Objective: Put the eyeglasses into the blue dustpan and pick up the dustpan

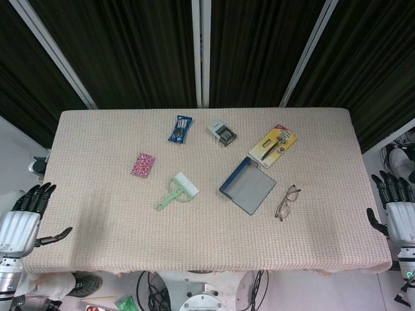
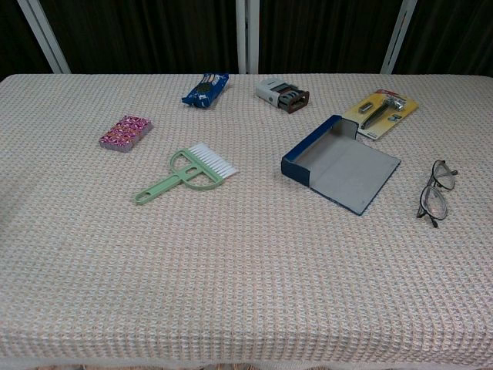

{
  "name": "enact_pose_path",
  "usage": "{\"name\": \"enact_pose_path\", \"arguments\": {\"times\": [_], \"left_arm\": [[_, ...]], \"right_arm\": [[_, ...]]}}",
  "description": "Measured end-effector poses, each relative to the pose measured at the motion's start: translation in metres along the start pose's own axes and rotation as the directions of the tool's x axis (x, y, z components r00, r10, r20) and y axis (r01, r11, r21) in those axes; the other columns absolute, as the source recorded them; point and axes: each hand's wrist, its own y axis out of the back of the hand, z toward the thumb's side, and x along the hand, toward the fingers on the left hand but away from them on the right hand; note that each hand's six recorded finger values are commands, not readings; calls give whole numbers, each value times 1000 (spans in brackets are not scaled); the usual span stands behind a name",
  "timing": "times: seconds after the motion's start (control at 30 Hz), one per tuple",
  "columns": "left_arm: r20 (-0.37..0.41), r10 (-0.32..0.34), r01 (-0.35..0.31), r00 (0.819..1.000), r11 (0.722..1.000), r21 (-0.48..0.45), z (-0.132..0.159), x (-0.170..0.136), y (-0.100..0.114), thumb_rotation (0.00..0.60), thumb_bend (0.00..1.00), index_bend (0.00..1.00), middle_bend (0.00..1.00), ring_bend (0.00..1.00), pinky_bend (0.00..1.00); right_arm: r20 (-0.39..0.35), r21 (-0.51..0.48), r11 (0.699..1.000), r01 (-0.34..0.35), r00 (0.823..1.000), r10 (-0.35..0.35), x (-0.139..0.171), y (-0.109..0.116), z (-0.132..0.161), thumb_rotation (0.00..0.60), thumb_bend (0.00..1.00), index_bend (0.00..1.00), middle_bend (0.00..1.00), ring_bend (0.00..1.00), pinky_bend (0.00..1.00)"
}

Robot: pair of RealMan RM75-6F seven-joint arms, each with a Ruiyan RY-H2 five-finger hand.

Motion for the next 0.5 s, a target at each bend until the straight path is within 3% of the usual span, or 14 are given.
{"name": "enact_pose_path", "arguments": {"times": [0.27, 0.5], "left_arm": [[-6, -8, 8, 1000, 1000, 2, -2, -5, 0, 344, 110, 53, 66, 89, 223], [-15, -23, 23, 1000, 1000, 2, -4, -3, -1, 346, 110, 61, 66, 89, 223]], "right_arm": [[-37, 34, 999, -35, 999, 36, -8, -8, 7, 600, 331, 0, 0, 0, 0], [-136, 225, 967, -123, 978, 157, -32, -19, 22, 600, 274, 0, 0, 0, 0]]}}
